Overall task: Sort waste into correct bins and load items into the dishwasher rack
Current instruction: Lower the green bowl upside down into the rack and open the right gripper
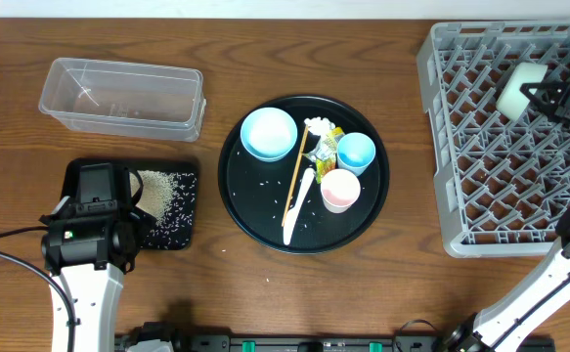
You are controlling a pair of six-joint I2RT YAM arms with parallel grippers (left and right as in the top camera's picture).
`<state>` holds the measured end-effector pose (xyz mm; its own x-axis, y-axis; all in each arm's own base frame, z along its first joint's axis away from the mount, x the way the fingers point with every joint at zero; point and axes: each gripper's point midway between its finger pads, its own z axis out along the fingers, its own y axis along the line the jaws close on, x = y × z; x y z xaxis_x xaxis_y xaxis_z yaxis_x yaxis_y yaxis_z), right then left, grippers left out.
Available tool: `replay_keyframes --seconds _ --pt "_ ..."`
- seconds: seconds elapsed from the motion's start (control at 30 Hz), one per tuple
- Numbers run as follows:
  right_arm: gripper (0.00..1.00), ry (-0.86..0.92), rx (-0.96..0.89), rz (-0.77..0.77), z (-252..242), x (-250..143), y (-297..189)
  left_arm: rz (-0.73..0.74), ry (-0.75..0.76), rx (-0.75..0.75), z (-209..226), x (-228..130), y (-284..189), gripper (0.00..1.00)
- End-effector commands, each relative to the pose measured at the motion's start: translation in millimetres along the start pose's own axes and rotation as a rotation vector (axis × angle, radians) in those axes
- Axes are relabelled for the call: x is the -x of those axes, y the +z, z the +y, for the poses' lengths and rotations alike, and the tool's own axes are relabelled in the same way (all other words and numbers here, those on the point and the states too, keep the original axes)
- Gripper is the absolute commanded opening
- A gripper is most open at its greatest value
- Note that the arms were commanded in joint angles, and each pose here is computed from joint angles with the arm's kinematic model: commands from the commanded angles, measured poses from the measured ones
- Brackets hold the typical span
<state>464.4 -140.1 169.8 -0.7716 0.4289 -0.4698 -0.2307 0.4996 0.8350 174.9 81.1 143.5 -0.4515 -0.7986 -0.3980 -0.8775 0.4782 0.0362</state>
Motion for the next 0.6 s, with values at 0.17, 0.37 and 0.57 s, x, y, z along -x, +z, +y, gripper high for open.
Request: replay_keyframes --seconds 0.17,0.37,0.57 --pt "0.01 0.162 -0.083 0.008 -18 1 -1 -0.024 -0.014 0.005 2 6 -4 0.98" --pt "0.11 0.230 -0.347 0.041 -43 -2 -23 -0.024 -0.014 0.005 2 6 -4 0.98" --pt "0.23 0.293 -0.578 -0.014 -42 8 -51 -0.024 -0.014 0.005 2 6 -4 0.98"
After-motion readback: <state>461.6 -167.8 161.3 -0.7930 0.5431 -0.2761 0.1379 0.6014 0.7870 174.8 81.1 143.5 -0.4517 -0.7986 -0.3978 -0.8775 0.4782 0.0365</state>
